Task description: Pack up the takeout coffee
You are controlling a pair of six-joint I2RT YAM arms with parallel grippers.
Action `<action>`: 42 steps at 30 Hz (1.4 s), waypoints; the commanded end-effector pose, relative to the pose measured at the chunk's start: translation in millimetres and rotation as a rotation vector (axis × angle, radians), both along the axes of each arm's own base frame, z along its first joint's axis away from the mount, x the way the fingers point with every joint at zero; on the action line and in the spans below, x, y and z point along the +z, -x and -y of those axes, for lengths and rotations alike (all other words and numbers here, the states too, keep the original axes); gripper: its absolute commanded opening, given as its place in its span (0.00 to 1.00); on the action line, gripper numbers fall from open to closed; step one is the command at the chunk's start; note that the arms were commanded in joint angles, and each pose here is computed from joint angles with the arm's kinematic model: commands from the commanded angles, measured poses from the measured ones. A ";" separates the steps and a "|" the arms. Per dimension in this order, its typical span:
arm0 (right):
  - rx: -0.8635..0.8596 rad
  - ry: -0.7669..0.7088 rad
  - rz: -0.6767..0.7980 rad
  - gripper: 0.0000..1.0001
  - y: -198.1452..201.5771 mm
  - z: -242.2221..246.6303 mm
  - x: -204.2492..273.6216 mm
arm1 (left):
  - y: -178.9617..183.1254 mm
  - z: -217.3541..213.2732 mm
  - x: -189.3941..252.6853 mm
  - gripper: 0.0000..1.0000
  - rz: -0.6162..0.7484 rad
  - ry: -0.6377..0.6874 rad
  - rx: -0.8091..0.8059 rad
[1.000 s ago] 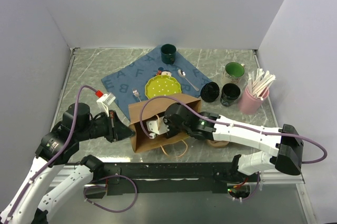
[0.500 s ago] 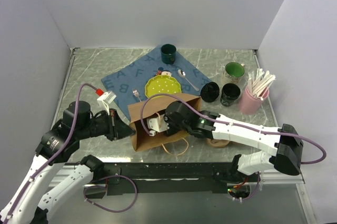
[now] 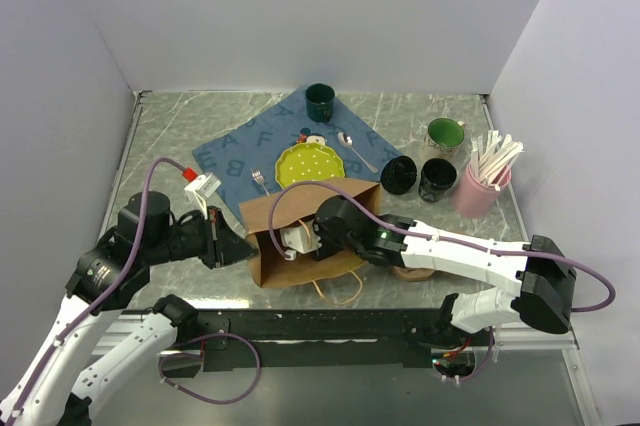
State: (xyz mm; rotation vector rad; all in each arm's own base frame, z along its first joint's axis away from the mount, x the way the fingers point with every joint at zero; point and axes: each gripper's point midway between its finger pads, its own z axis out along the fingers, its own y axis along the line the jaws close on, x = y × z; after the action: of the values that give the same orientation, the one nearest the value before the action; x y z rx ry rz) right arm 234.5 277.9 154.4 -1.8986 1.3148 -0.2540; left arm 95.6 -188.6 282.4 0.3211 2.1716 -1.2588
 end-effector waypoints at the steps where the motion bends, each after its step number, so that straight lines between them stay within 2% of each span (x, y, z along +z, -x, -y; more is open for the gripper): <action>1: -0.008 -0.058 -0.011 0.36 -0.2 -4.8 6.3 | 10.5 3.8 10.3 0.01 0.051 0.050 -0.065; 8: -0.023 -0.028 -0.052 0.38 1.1 -4.6 -4.2 | 16.0 1.0 1.6 0.01 0.048 0.039 -0.076; 20: -0.091 -0.068 -0.046 0.39 -7.5 -9.2 -12.0 | 22.7 -2.1 -0.9 0.01 0.032 0.035 -0.079; 26: -0.111 -0.075 -0.048 0.45 -9.8 -10.2 -16.5 | 22.9 -2.5 -0.5 0.01 0.026 0.035 -0.074; 42: -0.118 -0.162 -0.060 0.42 -13.9 -17.4 -14.3 | 19.8 0.8 -1.5 0.01 0.010 0.050 -0.069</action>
State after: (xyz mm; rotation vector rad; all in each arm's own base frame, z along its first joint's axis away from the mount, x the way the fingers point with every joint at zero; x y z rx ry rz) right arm 240.4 295.4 138.5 -1.7889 1.3999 -0.1779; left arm 82.7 -184.4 273.5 0.3504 2.1604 -1.2772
